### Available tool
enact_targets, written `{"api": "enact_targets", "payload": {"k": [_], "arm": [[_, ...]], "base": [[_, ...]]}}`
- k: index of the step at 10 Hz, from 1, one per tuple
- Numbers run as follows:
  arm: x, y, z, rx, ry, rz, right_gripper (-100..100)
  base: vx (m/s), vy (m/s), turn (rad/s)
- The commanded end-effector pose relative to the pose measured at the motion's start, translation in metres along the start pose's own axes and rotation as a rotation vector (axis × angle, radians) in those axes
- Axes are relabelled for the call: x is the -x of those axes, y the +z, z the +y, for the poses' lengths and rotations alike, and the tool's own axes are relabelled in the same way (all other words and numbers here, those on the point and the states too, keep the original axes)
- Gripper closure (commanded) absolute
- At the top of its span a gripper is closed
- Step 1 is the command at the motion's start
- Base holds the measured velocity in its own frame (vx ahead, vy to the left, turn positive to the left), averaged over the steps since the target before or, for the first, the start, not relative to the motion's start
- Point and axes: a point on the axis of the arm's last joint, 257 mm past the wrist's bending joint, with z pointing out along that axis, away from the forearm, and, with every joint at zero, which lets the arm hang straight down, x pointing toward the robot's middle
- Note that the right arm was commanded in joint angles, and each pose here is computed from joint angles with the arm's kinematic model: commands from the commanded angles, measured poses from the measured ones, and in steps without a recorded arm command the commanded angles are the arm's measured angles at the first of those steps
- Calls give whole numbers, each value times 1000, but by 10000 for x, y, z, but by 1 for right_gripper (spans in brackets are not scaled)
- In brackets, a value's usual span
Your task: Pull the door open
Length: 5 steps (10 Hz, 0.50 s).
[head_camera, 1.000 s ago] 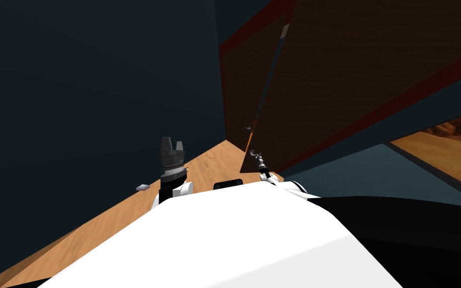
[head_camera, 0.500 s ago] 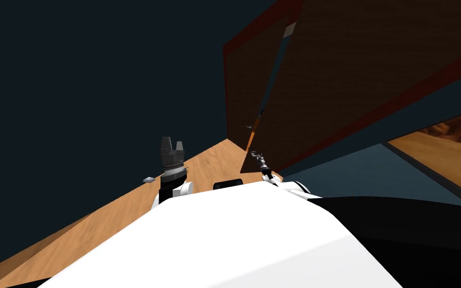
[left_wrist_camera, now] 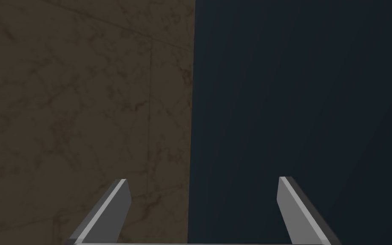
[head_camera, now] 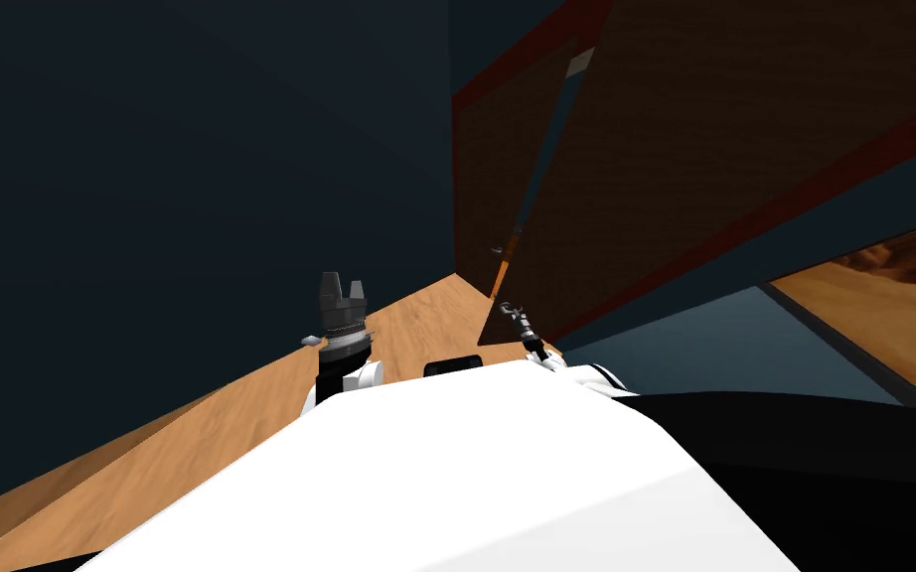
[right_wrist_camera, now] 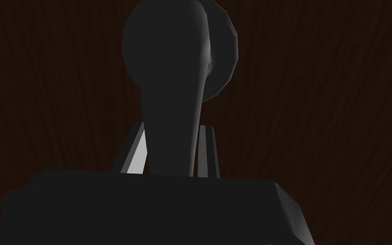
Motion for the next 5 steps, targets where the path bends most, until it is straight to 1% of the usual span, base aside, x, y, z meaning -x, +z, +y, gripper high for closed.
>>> {"api": "enact_targets", "payload": {"k": [1, 2, 3, 4, 5], "arm": [[-35, -80, -5, 0, 6, 26, 100], [-47, -57, 25, 9, 5, 30, 100], [-35, -80, -5, 0, 6, 26, 100], [-13, -83, -12, -5, 4, 21, 100], [2, -234, -52, -7, 2, 26, 100]], "base": [[-166, -34, 71], [-142, -28, 3], [-66, -9, -6], [-23, -3, -14], [2, -7, 78]]}}
